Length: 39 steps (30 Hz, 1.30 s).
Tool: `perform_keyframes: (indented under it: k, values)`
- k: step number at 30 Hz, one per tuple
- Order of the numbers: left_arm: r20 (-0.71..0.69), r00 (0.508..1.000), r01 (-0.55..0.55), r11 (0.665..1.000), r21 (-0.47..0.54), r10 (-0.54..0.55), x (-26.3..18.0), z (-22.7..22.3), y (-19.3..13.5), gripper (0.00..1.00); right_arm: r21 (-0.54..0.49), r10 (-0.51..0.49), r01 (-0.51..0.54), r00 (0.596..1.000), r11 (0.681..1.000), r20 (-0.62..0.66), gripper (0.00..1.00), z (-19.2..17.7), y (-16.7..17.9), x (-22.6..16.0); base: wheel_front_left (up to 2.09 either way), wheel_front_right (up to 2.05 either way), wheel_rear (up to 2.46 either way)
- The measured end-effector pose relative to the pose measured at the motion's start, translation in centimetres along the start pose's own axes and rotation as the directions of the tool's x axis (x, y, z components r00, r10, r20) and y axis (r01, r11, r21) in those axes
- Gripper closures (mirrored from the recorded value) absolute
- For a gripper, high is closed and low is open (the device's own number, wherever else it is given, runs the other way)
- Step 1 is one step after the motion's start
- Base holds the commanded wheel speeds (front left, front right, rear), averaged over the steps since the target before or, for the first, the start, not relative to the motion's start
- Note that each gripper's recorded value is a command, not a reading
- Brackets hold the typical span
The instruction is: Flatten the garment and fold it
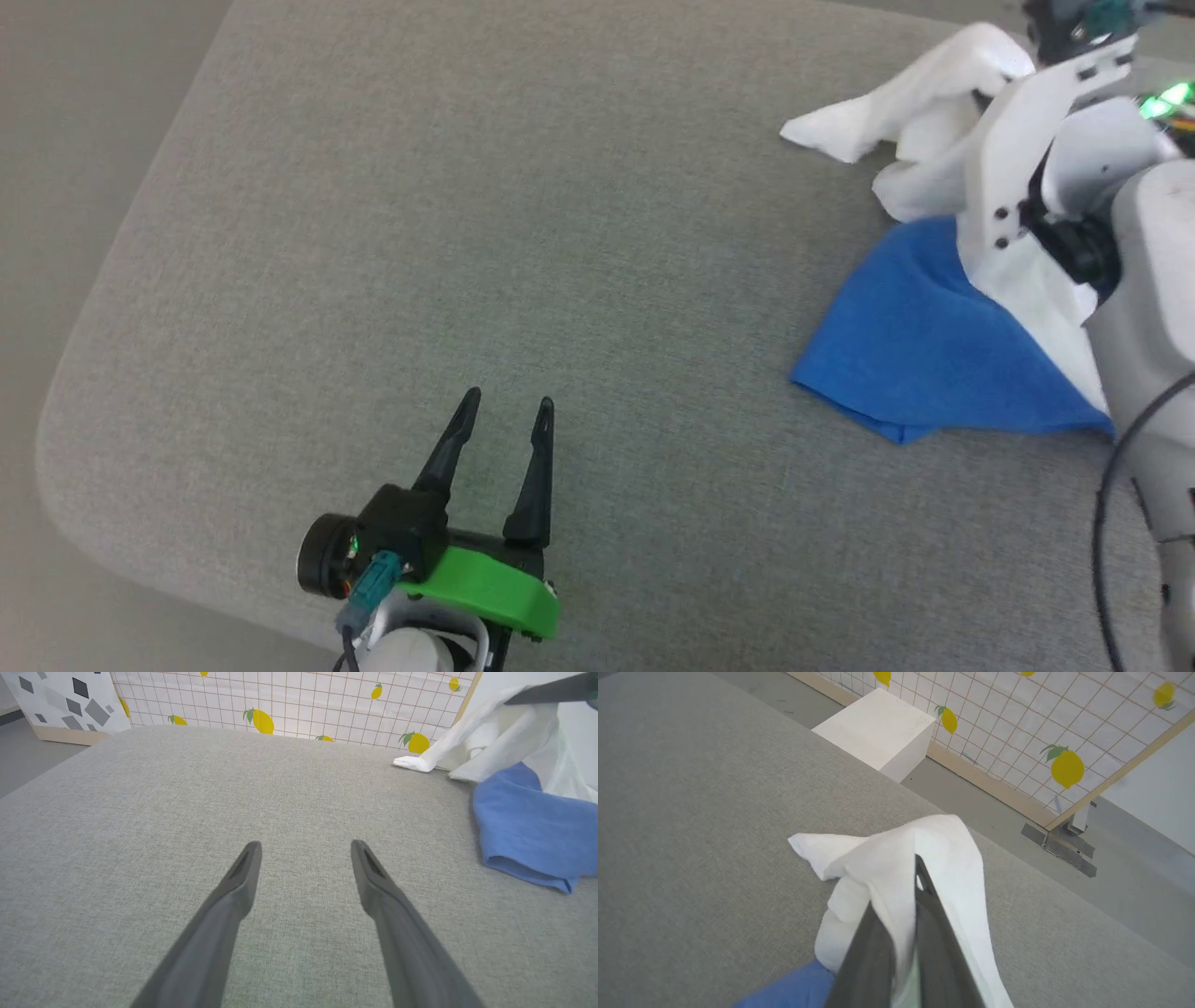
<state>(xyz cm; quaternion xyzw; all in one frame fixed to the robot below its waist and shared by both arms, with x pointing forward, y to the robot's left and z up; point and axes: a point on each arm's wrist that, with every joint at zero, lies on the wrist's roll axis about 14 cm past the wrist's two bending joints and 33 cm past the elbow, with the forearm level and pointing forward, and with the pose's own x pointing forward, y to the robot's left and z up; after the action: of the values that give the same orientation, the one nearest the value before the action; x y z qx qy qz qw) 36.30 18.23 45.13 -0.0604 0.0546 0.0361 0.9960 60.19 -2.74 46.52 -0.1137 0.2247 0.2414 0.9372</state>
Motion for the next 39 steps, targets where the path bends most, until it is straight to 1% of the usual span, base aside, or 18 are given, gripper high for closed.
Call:
perform_keyframes:
  k: [1, 2, 6, 12, 13, 15, 17, 19, 20, 21, 22, 25, 27, 29, 31, 35, 37, 39]
  values:
    - [-0.004, 1.000, -0.002, 1.000, 0.002, 0.002, 0.0, -0.1, 0.1, 0.00, 0.008, 0.007, -0.006, 1.000, 1.000, -0.016, 0.67, -0.7, 0.4, 0.5, 0.00, 0.00, 0.00]
    - [-0.007, 1.000, -0.004, 1.000, 0.004, 0.004, 0.1, -0.2, 0.1, 0.00, 0.015, 0.014, -0.014, 0.999, 1.000, -0.030, 0.00, -1.5, 0.8, 0.9, 0.00, 0.00, 0.00]
    - [-0.006, 1.000, -0.004, 1.000, 0.008, 0.004, 0.5, -0.2, 0.1, 0.00, 0.028, 0.025, -0.024, 0.999, 0.999, -0.034, 0.00, -2.7, 1.5, 1.6, 0.00, 0.00, 0.00]
    - [0.015, 1.000, -0.004, 1.000, 0.012, 0.004, 0.7, 0.4, 0.1, 0.00, 0.087, 0.008, -0.014, 0.998, 0.996, 0.070, 0.00, 0.0, 0.1, 0.2, 0.00, 0.00, 0.00]
    - [0.024, 1.000, -0.003, 1.000, 0.017, 0.002, 0.7, 0.7, 0.2, 0.00, 0.104, -0.009, -0.003, 0.992, 0.995, 0.124, 0.00, 1.5, -0.8, -1.0, 0.00, 0.00, 0.00]
    - [0.034, 0.999, 0.006, 1.000, 0.021, -0.006, 0.6, 1.0, 0.1, 0.00, 0.133, -0.043, 0.019, 0.981, 0.991, 0.187, 0.00, 2.6, -2.3, -2.9, 0.00, 0.00, 0.00]
    - [0.037, 0.999, 0.014, 1.000, 0.026, -0.015, 0.3, 1.0, 0.0, 0.00, 0.170, -0.085, 0.045, 0.968, 0.984, 0.236, 0.00, 2.7, -3.7, -5.1, 0.00, 0.00, 0.00]
    - [0.041, 0.999, 0.027, 0.999, 0.030, -0.028, 0.0, 1.2, -0.3, 0.00, 0.220, -0.154, 0.088, 0.939, 0.972, 0.306, 0.00, 2.6, -5.7, -8.2, 0.00, 0.00, 0.00]
    - [0.043, 0.998, 0.032, 0.999, 0.031, -0.034, -0.1, 1.2, -0.4, 0.00, 0.215, -0.178, 0.110, 0.928, 0.970, 0.327, 0.00, 2.3, -6.3, -9.5, 0.00, 0.00, 0.00]
    - [0.045, 0.998, 0.041, 0.999, 0.034, -0.043, -0.3, 1.3, -0.6, 0.00, 0.216, -0.211, 0.142, 0.915, 0.966, 0.342, 0.00, 1.8, -7.0, -11.2, 0.00, 0.00, 0.00]
    - [0.048, 0.997, 0.056, 0.998, 0.035, -0.058, -0.3, 1.4, -0.9, 0.00, 0.242, -0.253, 0.173, 0.901, 0.955, 0.353, 0.00, 1.0, -7.8, -13.0, 0.00, 0.00, 0.00]
    - [0.058, 0.994, 0.090, 0.995, 0.041, -0.093, -0.3, 1.7, -1.8, 0.00, 0.270, -0.353, 0.267, 0.867, 0.925, 0.353, 0.00, -1.8, -8.8, -17.7, 0.00, 0.00, 0.00]
    - [0.070, 0.991, 0.112, 0.993, 0.040, -0.115, -0.2, 2.1, -2.5, 0.00, 0.283, -0.415, 0.328, 0.840, 0.901, 0.350, 0.00, -3.4, -8.9, -20.7, 0.00, 0.00, 0.00]
    - [0.078, 0.987, 0.136, 0.990, 0.041, -0.139, -0.1, 2.3, -3.3, 0.00, 0.277, -0.451, 0.370, 0.826, 0.887, 0.338, 0.00, -5.3, -7.9, -23.1, 0.00, 0.00, 0.00]
    - [0.084, 0.983, 0.158, 0.987, 0.039, -0.161, 0.0, 2.5, -3.9, 0.00, 0.247, -0.472, 0.409, 0.823, 0.879, 0.316, 0.00, -7.3, -6.8, -24.9, 0.00, 0.00, 0.00]
    - [0.086, 0.978, 0.187, 0.982, 0.037, -0.189, 0.1, 2.5, -5.0, 0.00, 0.286, -0.524, 0.460, 0.824, 0.841, 0.216, 0.00, -12.5, -5.4, -27.5, 0.00, 0.00, 0.00]
    - [0.088, 0.977, 0.192, 0.981, 0.038, -0.195, 0.1, 2.6, -5.3, 0.00, 0.303, -0.541, 0.475, 0.819, 0.826, 0.192, 0.00, -13.8, -5.3, -28.3, 0.00, 0.00, 0.00]
    - [0.088, 0.975, 0.200, 0.979, 0.050, -0.204, 0.2, 2.8, -5.5, 0.00, 0.349, -0.552, 0.470, 0.812, 0.811, 0.190, 0.00, -14.4, -5.4, -28.7, 0.00, 0.00, 0.00]
